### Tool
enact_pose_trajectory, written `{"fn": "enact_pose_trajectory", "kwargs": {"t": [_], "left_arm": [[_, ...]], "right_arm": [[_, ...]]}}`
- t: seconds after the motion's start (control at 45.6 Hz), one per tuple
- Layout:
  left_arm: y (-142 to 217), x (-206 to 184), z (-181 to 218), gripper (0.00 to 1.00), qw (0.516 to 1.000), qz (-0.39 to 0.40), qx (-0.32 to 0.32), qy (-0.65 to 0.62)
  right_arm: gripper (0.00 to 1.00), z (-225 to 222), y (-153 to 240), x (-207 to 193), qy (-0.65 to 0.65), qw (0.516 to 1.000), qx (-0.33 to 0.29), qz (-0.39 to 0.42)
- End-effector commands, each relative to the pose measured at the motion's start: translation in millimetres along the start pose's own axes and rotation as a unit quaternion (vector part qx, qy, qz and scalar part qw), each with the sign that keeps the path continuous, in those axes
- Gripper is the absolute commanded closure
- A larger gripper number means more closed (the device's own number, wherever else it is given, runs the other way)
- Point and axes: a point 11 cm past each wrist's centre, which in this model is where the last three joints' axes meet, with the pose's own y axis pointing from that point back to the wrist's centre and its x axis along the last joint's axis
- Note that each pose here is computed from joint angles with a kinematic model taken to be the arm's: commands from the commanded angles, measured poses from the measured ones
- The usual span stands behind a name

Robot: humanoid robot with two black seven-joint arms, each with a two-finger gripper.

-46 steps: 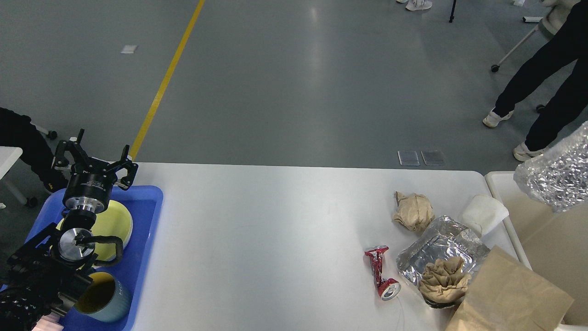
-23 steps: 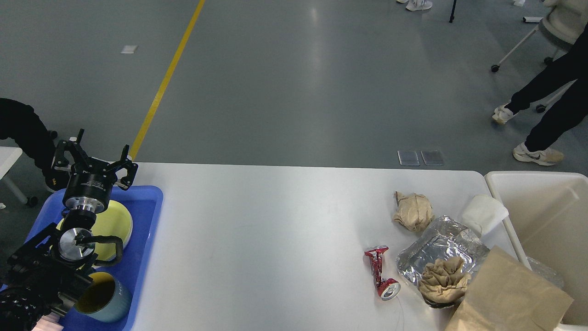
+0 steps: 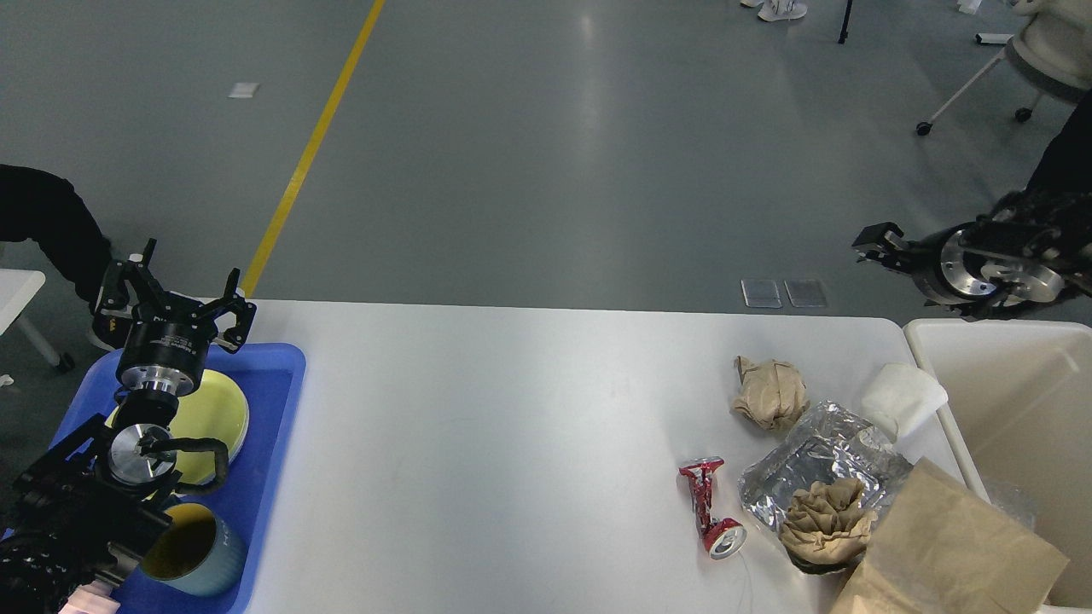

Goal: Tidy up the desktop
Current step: 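Lower the right gripper onto the foil tray with bread and grasp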

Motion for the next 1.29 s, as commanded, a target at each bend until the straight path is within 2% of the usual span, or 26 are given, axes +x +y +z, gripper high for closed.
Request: {"fn": "enact_pose_trajectory", "kwargs": {"t": [0.0,0.131,0.307,0.394,0.438,0.57,0.745,0.92,1.271], "left_arm": [[0,0,0,0.03,1.0,0.0,0.0,0.0],[0,0,0,0.03,1.0,0.0,0.0,0.0],[0,0,0,0.03,1.0,0.001,0.0,0.0],[0,0,0,0.03,1.0,0.0,0.0,0.0],[0,0,0,0.03,1.0,0.0,0.0,0.0],[0,0,0,0.03,1.0,0.0,0.0,0.0],[0,0,0,0.03,1.0,0.0,0.0,0.0],[0,0,0,0.03,1.0,0.0,0.0,0.0],[0,0,0,0.03,1.0,0.0,0.0,0.0]], "right_arm": [[0.0,-37,26,-20,0.042,0.995,0.023,-0.092],[0.0,-55,51,-39,0.066,0.984,0.035,-0.164],[0.0,-83,109,-19,0.106,0.974,0.051,-0.192],[0.0,-89,117,-24,0.122,0.968,0.05,-0.215],[0.0,-84,110,-29,0.121,0.967,0.045,-0.22],[0.0,-51,57,-70,0.104,0.967,0.009,-0.232],[0.0,-23,19,-100,0.095,0.972,-0.02,-0.216],[0.0,-15,-24,-136,0.086,0.97,-0.021,-0.228],[0.0,-16,-59,-181,0.095,0.967,-0.015,-0.235]]}}
